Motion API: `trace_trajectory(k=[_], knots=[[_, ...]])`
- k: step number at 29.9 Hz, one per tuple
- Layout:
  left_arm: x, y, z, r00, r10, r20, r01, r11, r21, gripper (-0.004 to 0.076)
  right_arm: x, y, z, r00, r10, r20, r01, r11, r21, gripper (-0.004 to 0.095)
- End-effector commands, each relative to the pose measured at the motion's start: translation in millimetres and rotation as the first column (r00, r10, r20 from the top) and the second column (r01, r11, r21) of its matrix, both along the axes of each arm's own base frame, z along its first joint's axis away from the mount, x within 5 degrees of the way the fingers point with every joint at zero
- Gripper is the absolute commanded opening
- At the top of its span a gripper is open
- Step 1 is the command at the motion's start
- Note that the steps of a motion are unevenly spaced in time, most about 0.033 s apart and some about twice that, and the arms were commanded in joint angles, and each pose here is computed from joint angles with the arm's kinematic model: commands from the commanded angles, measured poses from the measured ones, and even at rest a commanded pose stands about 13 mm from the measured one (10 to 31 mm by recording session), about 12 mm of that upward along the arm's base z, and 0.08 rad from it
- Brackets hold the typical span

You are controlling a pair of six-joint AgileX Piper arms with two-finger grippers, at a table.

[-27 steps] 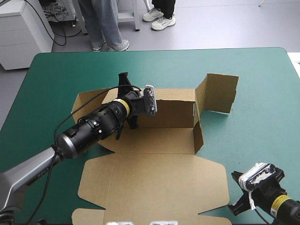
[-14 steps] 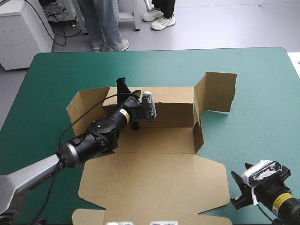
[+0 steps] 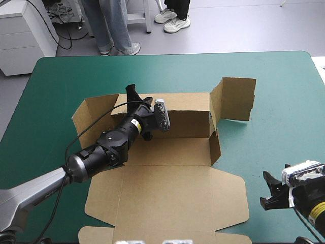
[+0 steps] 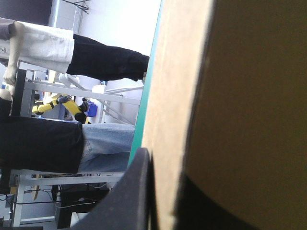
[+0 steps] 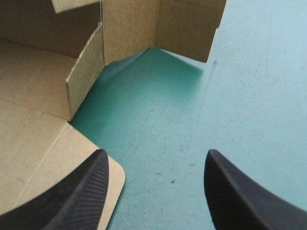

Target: Fold the box

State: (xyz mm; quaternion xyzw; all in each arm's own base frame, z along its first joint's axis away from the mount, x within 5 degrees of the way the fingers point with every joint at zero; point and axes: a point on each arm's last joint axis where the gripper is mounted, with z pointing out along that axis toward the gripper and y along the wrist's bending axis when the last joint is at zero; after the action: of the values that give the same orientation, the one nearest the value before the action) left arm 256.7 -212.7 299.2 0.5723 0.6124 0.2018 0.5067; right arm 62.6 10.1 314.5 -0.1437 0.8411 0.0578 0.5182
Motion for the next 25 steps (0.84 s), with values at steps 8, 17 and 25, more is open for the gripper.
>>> trace_trajectory(k=[8,17,25], knots=[[-4.4,0.7,8.8,1.0,-0.003,0.001,0.003,1.0,-0.028,-0.0008,36.9,15.3,86.3,0.993,-0.087,0.075,0.093,0.992,-0.089,0.0538],[-9.3,4.8,19.8,1.0,-0.012,0.024,0.013,0.999,-0.05,-0.0002,87.9,44.5,157.8,0.98,-0.164,0.112,0.177,0.977,-0.121,0.0529],[-10.2,5.0,17.7,1.0,-0.017,0.004,0.017,0.999,-0.032,-0.0002,150.1,54.2,189.4,0.987,-0.158,0.041,0.162,0.98,-0.118,0.0504]])
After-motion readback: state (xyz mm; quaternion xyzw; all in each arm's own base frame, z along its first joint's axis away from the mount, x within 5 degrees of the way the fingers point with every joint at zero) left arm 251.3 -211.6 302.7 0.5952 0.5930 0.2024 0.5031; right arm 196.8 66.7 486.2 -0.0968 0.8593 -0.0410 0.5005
